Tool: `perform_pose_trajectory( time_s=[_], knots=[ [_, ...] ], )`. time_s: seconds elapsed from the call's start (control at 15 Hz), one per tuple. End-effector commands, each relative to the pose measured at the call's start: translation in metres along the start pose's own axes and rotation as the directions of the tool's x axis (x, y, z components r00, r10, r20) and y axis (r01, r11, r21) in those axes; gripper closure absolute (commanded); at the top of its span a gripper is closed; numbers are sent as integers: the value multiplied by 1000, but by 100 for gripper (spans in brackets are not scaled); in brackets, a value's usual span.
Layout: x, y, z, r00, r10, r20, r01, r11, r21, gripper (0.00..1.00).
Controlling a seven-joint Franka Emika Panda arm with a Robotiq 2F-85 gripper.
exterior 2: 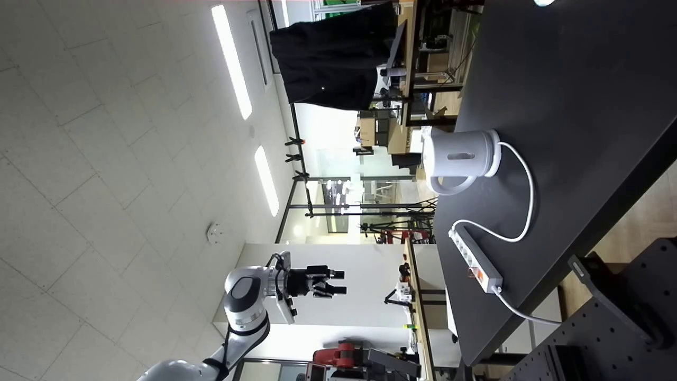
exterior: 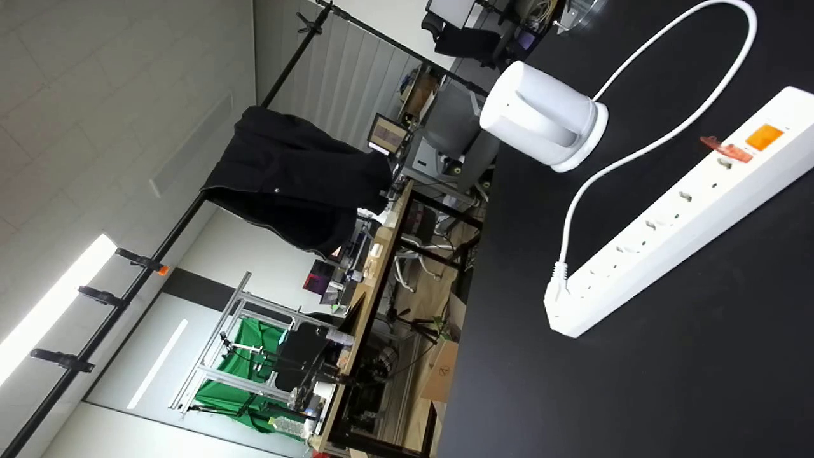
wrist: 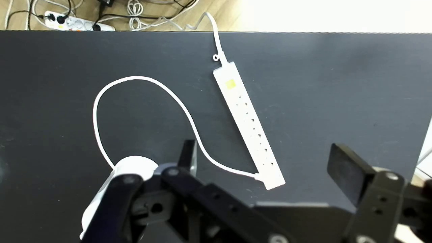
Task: Turn on the last switch on the extension cord
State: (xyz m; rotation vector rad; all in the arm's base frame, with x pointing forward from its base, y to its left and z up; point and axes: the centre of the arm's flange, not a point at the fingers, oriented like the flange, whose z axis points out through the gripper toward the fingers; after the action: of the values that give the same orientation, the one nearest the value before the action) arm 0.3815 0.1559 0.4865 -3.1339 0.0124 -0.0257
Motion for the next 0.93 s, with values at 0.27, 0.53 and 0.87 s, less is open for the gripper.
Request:
perform_pose_trajectory(
  time_s=[0.27,0.53,0.87],
  knots=[
    [0,0,0,1000,0,0,0,1000,0,0],
    [0,0,0,1000,0,0,0,1000,0,0],
    [2,3,2,1000,-5,0,5,1000,5,0]
  ],
)
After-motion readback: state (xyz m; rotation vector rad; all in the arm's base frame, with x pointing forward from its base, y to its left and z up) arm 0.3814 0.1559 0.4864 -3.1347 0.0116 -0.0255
